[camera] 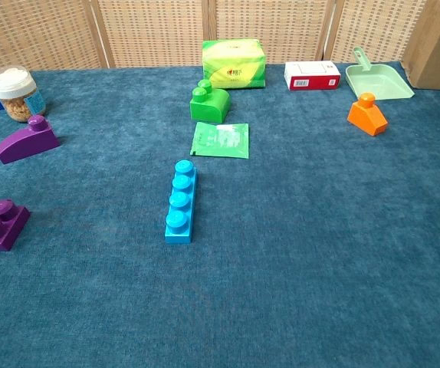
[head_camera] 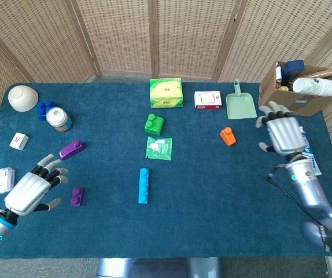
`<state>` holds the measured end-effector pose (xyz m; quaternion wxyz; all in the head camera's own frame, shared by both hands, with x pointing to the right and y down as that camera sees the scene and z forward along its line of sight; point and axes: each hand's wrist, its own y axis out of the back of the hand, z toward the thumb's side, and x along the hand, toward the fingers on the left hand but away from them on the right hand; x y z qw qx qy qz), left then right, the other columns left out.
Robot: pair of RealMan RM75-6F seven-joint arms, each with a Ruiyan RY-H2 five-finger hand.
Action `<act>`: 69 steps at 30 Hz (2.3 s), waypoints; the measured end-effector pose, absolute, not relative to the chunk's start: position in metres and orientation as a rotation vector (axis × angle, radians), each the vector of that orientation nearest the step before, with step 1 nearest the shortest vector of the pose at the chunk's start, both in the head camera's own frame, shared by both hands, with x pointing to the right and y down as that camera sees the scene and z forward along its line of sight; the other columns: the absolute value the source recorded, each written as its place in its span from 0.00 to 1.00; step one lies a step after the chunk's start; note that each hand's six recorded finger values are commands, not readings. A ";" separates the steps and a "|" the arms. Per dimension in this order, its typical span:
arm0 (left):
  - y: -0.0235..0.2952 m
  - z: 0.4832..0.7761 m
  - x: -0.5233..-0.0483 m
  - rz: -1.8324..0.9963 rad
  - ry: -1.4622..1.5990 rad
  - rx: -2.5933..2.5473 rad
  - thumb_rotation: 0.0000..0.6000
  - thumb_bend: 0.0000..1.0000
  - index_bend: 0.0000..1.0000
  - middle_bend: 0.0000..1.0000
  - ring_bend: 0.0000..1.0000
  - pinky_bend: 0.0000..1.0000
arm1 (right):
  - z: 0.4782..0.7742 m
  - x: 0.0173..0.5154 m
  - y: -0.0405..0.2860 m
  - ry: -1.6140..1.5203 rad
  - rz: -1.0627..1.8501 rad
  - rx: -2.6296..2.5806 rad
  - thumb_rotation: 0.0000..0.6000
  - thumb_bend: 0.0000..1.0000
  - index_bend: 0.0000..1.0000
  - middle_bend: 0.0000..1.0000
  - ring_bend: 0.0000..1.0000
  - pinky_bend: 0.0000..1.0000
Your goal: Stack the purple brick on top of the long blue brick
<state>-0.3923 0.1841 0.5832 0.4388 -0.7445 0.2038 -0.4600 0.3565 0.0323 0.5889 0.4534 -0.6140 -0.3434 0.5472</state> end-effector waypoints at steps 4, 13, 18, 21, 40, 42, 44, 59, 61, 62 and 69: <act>0.181 0.587 -0.390 -1.097 0.394 -1.865 0.93 0.32 0.34 0.25 0.12 0.00 | 0.583 0.371 0.039 -0.879 1.381 -1.496 1.00 0.16 0.44 0.20 0.10 0.18; 0.180 0.588 -0.391 -0.983 0.207 -1.877 0.93 0.32 0.30 0.21 0.11 0.00 | 0.582 0.384 0.055 -0.913 1.424 -1.481 1.00 0.16 0.44 0.20 0.09 0.18; 0.179 0.588 -0.401 -0.947 0.148 -1.842 0.93 0.32 0.29 0.20 0.10 0.00 | 0.585 0.381 0.058 -0.918 1.428 -1.480 1.00 0.16 0.44 0.20 0.08 0.18; 0.178 0.592 -0.410 -0.939 0.105 -1.803 0.93 0.32 0.29 0.19 0.10 0.00 | 0.587 0.378 0.059 -0.921 1.429 -1.484 1.00 0.16 0.44 0.20 0.08 0.18; 0.180 0.635 -0.423 -0.852 0.000 -1.758 0.93 0.33 0.18 0.11 0.05 0.00 | 0.582 0.379 0.060 -0.956 1.439 -1.486 1.00 0.16 0.44 0.20 0.07 0.18; 0.181 0.638 -0.421 -0.829 -0.010 -1.755 0.96 0.33 0.18 0.11 0.05 0.00 | 0.582 0.380 0.061 -0.958 1.442 -1.485 1.00 0.16 0.44 0.20 0.07 0.18; 0.183 0.641 -0.418 -0.806 -0.023 -1.751 0.99 0.33 0.18 0.11 0.05 0.00 | 0.582 0.382 0.061 -0.961 1.446 -1.486 1.00 0.16 0.44 0.20 0.07 0.18; 0.191 0.661 -0.407 -0.713 -0.099 -1.730 1.00 0.32 0.24 0.11 0.05 0.00 | 0.582 0.389 0.065 -0.988 1.468 -1.494 1.00 0.16 0.43 0.20 0.05 0.18; 0.191 0.662 -0.405 -0.704 -0.097 -1.729 1.00 0.32 0.25 0.12 0.05 0.00 | 0.581 0.389 0.065 -0.988 1.469 -1.495 1.00 0.16 0.42 0.20 0.05 0.18; 0.192 0.663 -0.404 -0.701 -0.096 -1.728 1.00 0.32 0.25 0.12 0.05 0.00 | 0.581 0.389 0.065 -0.989 1.470 -1.495 1.00 0.16 0.42 0.20 0.05 0.18; 0.193 0.669 -0.399 -0.680 -0.096 -1.730 1.00 0.32 0.31 0.14 0.05 0.00 | 0.578 0.391 0.065 -1.002 1.471 -1.494 1.00 0.16 0.41 0.20 0.05 0.18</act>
